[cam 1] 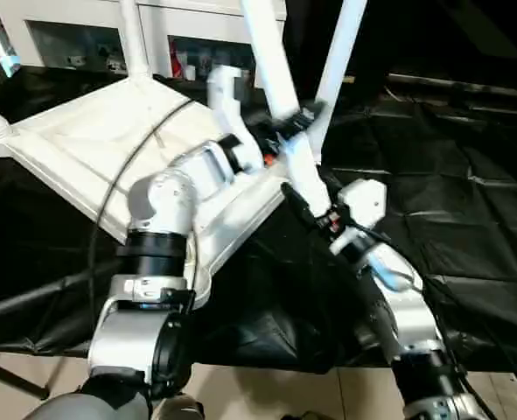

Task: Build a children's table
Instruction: Pick table leg

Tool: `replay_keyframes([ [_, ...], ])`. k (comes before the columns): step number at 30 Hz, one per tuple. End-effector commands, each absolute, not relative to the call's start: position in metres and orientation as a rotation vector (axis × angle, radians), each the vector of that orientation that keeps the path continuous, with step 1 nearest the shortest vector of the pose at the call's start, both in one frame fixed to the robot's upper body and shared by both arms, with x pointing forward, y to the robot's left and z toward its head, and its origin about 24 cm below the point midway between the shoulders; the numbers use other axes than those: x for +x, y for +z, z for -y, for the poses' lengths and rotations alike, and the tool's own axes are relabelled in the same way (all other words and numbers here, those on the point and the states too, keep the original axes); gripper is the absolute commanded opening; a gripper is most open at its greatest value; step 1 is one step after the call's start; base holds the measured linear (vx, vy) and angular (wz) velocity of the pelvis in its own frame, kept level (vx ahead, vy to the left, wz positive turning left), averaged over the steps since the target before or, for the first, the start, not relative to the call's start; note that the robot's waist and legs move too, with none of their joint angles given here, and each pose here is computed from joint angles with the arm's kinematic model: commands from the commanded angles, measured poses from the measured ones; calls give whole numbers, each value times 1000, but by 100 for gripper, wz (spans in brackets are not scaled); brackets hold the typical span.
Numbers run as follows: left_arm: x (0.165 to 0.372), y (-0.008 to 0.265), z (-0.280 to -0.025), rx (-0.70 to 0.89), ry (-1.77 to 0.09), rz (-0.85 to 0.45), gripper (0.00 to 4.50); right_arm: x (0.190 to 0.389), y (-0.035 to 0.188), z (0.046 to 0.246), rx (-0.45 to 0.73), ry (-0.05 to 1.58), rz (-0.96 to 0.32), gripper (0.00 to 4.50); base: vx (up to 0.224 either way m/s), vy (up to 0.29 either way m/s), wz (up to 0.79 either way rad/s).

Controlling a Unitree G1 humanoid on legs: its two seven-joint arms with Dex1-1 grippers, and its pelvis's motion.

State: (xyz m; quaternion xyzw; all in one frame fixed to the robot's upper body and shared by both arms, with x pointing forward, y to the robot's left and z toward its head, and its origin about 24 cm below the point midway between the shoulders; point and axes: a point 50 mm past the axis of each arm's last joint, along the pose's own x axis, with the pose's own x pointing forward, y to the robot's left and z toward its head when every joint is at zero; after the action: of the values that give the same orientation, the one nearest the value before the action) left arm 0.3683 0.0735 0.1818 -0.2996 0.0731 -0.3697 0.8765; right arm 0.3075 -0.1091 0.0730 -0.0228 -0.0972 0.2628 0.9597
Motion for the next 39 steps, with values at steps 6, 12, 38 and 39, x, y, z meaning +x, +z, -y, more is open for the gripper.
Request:
replay_keyframes([
  [6, 367, 183, -65, -637, -754, -162, 335, 313, 76, 106, -76, 522, 199, 265, 0, 0, 0],
  [12, 364, 180, -53, -611, -793, -177, 276, 315, 76, 96, -95, 529, 207, 265, 0, 0, 0],
  [38, 377, 191, -91, -299, -846, -184, 190, 318, 117, 122, 261, 1021, 2, 353, 0, 0, 0],
  [39, 377, 193, -91, -297, -853, -186, 190, 324, 118, 128, 249, 1003, -27, 353, 0, 0, 0],
])
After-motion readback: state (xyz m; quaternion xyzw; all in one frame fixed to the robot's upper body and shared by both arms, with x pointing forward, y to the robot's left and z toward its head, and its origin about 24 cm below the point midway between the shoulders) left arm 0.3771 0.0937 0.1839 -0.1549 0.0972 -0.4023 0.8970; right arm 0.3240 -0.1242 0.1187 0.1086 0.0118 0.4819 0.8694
